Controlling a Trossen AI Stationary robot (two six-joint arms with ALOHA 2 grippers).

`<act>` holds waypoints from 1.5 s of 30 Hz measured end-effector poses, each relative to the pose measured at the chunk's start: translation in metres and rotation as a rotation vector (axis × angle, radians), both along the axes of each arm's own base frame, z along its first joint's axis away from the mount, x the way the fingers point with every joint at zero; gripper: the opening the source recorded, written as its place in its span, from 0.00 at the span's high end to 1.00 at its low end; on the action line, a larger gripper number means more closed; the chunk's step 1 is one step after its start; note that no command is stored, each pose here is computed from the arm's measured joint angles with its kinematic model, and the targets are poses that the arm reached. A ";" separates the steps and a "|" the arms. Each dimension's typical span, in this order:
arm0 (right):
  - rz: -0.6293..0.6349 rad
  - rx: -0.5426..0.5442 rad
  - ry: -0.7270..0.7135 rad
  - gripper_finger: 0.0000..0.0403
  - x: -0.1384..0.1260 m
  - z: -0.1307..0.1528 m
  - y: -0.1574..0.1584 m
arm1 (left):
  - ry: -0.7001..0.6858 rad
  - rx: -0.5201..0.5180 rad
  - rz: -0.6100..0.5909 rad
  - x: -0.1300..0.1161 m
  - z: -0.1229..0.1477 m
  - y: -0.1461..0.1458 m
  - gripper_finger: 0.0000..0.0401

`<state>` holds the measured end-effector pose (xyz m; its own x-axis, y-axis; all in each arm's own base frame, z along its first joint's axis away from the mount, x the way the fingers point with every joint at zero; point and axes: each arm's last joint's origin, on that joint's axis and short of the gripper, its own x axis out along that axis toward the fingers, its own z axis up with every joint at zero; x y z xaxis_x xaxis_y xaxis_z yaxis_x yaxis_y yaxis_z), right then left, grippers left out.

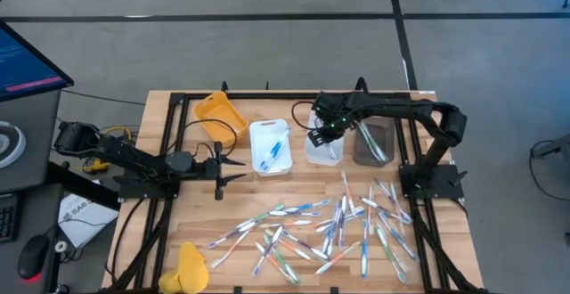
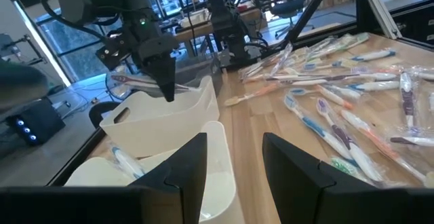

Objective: Pick & Place Toothbrushes
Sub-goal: Put the purple toothbrush into the right white bin, then put the orange toothbrush into the orange bin

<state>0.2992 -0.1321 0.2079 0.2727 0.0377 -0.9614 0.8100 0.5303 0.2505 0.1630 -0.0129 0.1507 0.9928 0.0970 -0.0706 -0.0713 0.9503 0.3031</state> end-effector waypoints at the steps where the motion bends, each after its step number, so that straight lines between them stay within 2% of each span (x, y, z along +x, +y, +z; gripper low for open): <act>1: -0.001 -0.001 0.001 0.90 0.000 0.000 0.000 | 0.000 -0.005 0.000 0.000 0.000 0.000 0.66; 12: -0.003 -0.025 0.006 0.77 -0.004 0.000 -0.009 | 0.000 -0.006 0.001 0.000 0.000 0.000 0.66; 17: 0.000 -0.029 0.000 0.77 -0.011 0.008 -0.011 | 0.000 -0.006 0.002 0.000 0.000 0.000 0.66; 24: 0.026 -0.081 -0.115 0.80 -0.017 0.044 0.003 | 0.000 -0.006 0.002 0.000 0.000 0.000 0.66; 28: 0.060 -0.109 -0.200 0.82 -0.023 0.070 0.025 | 0.000 -0.006 0.005 0.000 0.000 0.000 0.66; 36: 0.279 -0.168 -0.319 0.82 -0.031 0.104 0.098 | -0.001 -0.006 0.005 0.000 0.000 0.000 0.66; 43: 0.470 -0.207 -0.231 0.82 -0.038 0.094 0.154 | -0.003 -0.015 0.005 0.000 0.000 0.000 0.66; 45: 0.464 -0.195 -0.192 0.82 -0.042 0.084 0.165 | -0.005 -0.030 0.005 0.000 0.000 0.000 0.66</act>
<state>0.2575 0.0333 0.2914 0.4414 0.0215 -0.8971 0.4284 0.8734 0.2317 0.1630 -0.0128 0.1509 0.9926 0.1002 -0.0687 -0.0778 0.9585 0.2741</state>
